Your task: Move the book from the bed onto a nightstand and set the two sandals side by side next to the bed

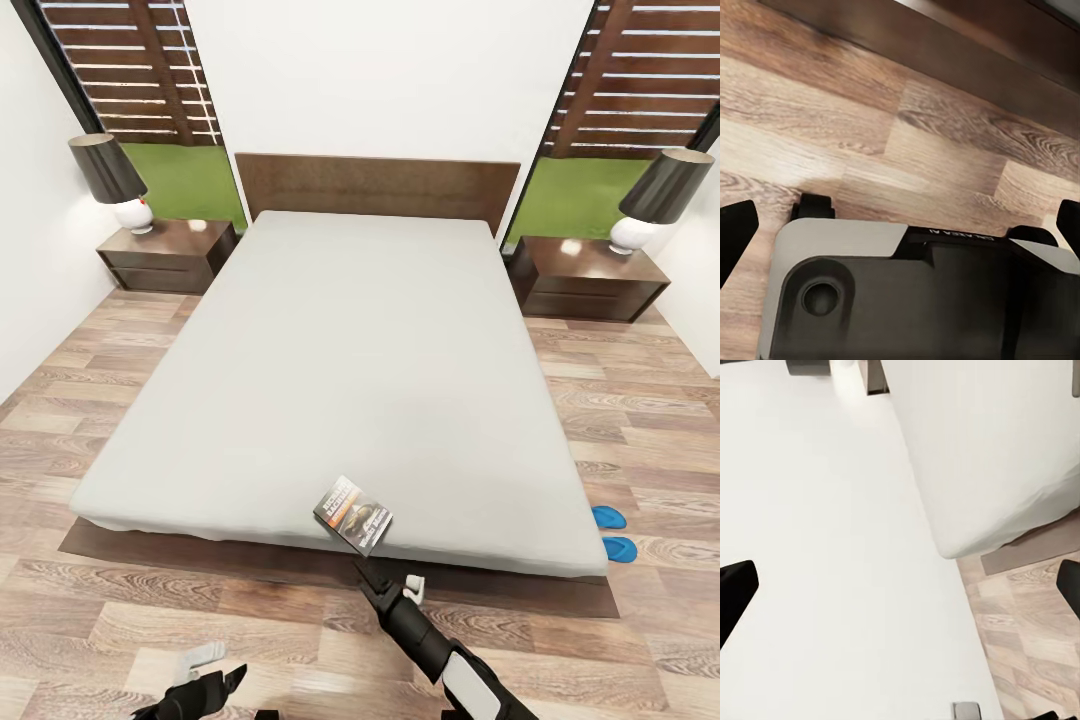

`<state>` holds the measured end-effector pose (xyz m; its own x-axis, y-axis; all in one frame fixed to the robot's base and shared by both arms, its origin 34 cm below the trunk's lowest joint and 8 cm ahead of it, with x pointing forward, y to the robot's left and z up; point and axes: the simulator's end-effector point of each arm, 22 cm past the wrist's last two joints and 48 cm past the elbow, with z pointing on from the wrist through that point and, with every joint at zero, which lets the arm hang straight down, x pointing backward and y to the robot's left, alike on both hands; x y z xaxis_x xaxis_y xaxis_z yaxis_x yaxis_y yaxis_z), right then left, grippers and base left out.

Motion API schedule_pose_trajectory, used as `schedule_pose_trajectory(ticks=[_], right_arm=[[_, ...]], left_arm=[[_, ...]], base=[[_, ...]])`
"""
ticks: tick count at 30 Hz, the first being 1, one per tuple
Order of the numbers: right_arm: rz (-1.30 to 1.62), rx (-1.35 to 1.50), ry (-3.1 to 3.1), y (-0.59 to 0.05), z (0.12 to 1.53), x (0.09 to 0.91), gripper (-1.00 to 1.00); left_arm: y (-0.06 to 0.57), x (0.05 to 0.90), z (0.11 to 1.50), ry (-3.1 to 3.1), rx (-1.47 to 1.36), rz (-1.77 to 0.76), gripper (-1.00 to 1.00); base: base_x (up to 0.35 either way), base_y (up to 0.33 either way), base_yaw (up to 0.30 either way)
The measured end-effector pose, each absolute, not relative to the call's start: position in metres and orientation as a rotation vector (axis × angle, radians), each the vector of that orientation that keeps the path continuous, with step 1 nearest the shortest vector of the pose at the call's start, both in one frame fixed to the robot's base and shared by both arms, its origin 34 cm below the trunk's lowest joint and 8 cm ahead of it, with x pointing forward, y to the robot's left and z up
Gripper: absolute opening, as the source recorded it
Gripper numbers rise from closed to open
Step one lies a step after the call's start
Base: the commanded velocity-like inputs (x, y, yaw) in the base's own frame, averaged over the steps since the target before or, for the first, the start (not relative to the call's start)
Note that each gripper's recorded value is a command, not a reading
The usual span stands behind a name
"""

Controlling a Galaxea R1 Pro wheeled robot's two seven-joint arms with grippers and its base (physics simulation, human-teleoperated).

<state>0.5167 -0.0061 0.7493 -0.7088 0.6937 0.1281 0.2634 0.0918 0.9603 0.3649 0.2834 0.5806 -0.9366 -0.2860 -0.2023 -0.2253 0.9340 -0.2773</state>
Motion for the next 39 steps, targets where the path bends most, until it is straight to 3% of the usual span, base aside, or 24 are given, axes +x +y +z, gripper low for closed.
schedule_pose_trajectory(ticks=[39], right_arm=[[1.619, 1.028, 1.980, -0.021, 0.715, 0.536, 1.00]], left_arm=[[0.281, 0.376, 0.551, 2.856, -0.386, -0.373, 1.00]], base=[[0.000, 0.000, 0.000]])
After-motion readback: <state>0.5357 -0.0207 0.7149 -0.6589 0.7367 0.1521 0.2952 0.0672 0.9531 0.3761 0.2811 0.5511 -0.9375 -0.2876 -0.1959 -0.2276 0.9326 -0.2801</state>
